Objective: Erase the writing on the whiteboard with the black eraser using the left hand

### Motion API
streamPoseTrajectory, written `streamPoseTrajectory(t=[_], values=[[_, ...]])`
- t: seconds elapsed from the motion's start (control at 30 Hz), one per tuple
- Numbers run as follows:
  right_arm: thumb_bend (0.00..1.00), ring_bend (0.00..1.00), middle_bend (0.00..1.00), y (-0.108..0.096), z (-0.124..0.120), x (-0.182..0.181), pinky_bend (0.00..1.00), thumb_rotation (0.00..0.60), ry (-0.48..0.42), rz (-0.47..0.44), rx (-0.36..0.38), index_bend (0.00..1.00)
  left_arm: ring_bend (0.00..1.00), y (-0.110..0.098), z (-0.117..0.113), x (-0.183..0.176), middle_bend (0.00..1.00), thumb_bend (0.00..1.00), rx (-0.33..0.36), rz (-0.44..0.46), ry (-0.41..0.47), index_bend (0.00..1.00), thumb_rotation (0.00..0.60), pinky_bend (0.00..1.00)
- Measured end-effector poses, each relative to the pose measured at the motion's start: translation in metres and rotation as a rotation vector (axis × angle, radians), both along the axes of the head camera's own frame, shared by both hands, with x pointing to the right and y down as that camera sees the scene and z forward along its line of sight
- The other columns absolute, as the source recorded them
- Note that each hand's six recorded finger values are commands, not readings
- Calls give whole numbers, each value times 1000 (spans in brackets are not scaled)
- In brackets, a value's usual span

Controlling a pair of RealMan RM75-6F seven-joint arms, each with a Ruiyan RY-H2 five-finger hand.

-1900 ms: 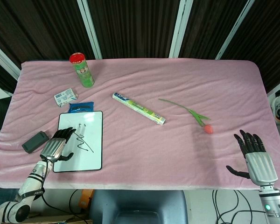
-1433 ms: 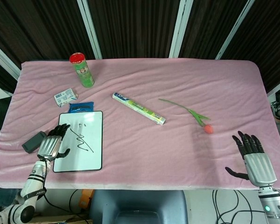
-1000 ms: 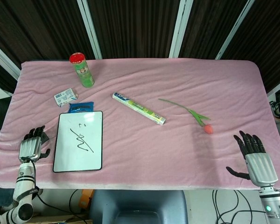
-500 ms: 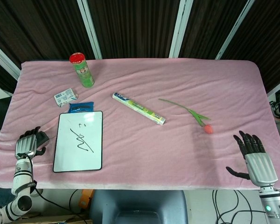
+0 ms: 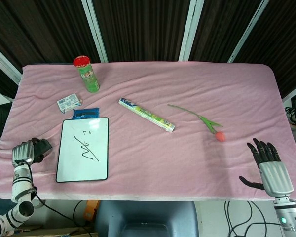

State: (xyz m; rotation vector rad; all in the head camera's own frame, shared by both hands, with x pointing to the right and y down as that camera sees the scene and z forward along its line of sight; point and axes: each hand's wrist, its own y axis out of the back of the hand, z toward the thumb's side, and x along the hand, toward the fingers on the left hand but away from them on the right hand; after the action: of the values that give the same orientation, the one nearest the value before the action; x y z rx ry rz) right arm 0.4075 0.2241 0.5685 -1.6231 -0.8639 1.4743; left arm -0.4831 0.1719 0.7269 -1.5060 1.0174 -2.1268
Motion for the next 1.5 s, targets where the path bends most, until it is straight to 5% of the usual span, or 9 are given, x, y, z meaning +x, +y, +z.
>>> streamPoseTrajectory(t=[0.1,0.33,0.77,1.17,1.5], values=[[304,0,0,0,0,-1,97,600,0,-1,-1,0,374,-1,0,-1,483,338,8,-11,9,428,600,422],[304,0,0,0,1,-1,97,600,0,-3,-3,0,623,-8,0,0,760,552,49,-15,21,678,600,608],[304,0,0,1,7,-4,101,600,16,-10,-20,0,677,-62,-32,77,819,612,243,130,151,693,600,664],[304,0,0,-1,12,-1,104,600,22,0,-40,0,665,-95,12,150,808,736,117,185,212,682,600,634],[304,0,0,-3,12,1,105,600,21,5,-48,0,680,-100,41,182,839,804,20,265,111,684,600,625]])
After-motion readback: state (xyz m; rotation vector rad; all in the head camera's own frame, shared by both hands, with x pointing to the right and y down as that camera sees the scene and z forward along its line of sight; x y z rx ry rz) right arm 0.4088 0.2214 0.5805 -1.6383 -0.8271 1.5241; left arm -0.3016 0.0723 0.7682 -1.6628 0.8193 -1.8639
